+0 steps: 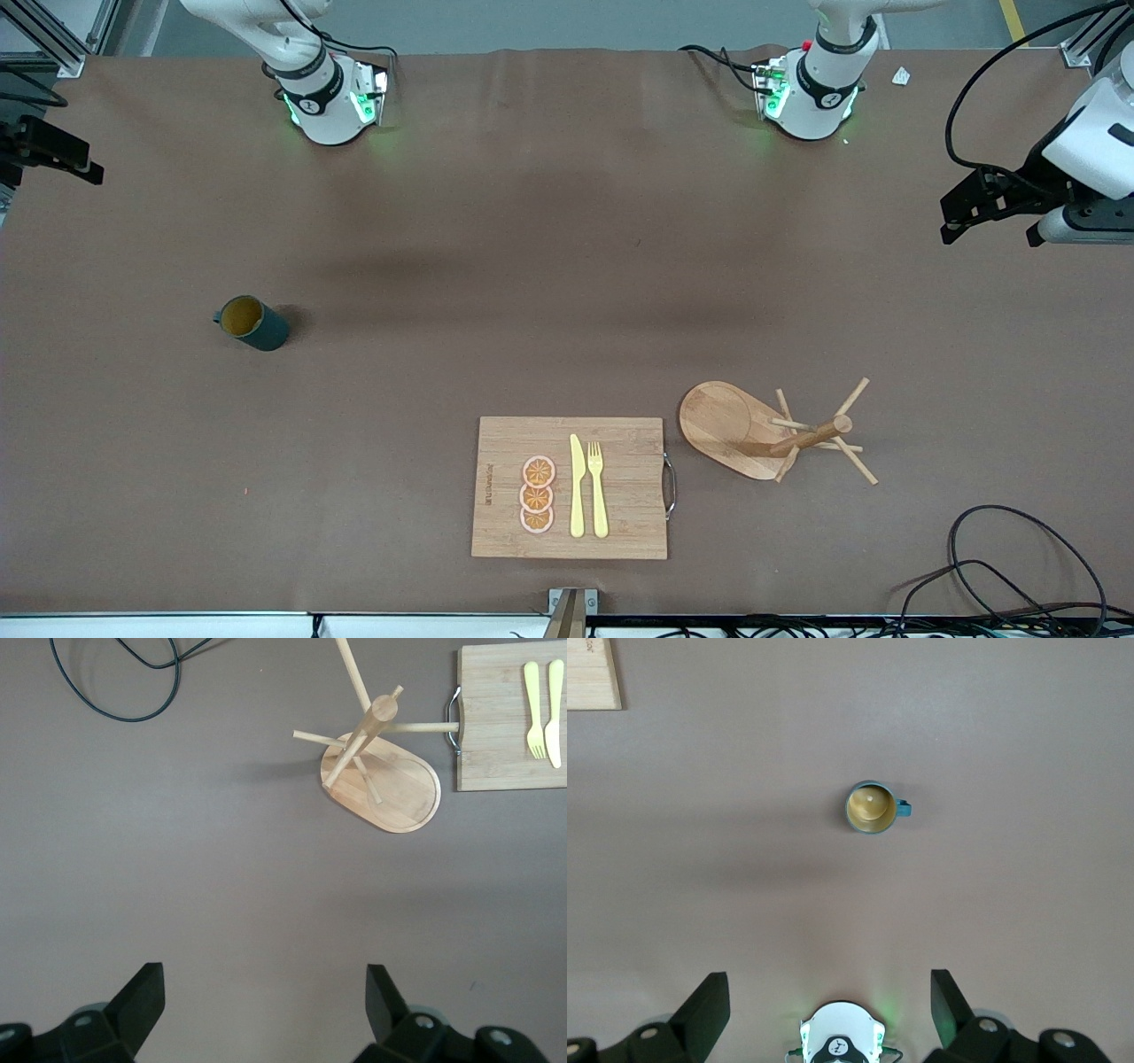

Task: Transfer cup from left to right arm and place

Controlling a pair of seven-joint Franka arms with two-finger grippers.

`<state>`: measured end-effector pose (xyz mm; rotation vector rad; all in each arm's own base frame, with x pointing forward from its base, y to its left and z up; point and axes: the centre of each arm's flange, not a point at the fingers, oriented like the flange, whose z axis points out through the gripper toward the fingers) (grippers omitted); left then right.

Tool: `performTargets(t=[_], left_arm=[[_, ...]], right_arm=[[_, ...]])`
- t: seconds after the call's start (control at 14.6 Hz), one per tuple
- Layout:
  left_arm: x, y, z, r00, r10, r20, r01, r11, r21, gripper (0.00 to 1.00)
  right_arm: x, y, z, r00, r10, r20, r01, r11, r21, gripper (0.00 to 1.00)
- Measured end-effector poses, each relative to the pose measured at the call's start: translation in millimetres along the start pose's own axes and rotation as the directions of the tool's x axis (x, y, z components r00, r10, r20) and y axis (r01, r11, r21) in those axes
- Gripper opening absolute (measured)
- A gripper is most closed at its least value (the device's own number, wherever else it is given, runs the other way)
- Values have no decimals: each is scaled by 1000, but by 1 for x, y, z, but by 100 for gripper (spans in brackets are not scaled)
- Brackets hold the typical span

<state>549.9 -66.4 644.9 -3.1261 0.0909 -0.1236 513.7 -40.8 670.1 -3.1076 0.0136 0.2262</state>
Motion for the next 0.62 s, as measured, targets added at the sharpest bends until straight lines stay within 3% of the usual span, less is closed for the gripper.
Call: performTargets(t=[0.62], left_arm=[[0, 0, 0, 1000, 0, 0, 0, 1000, 0, 100]], right_arm=[[-11, 1, 6, 999, -1, -50, 1, 1000, 4, 100]])
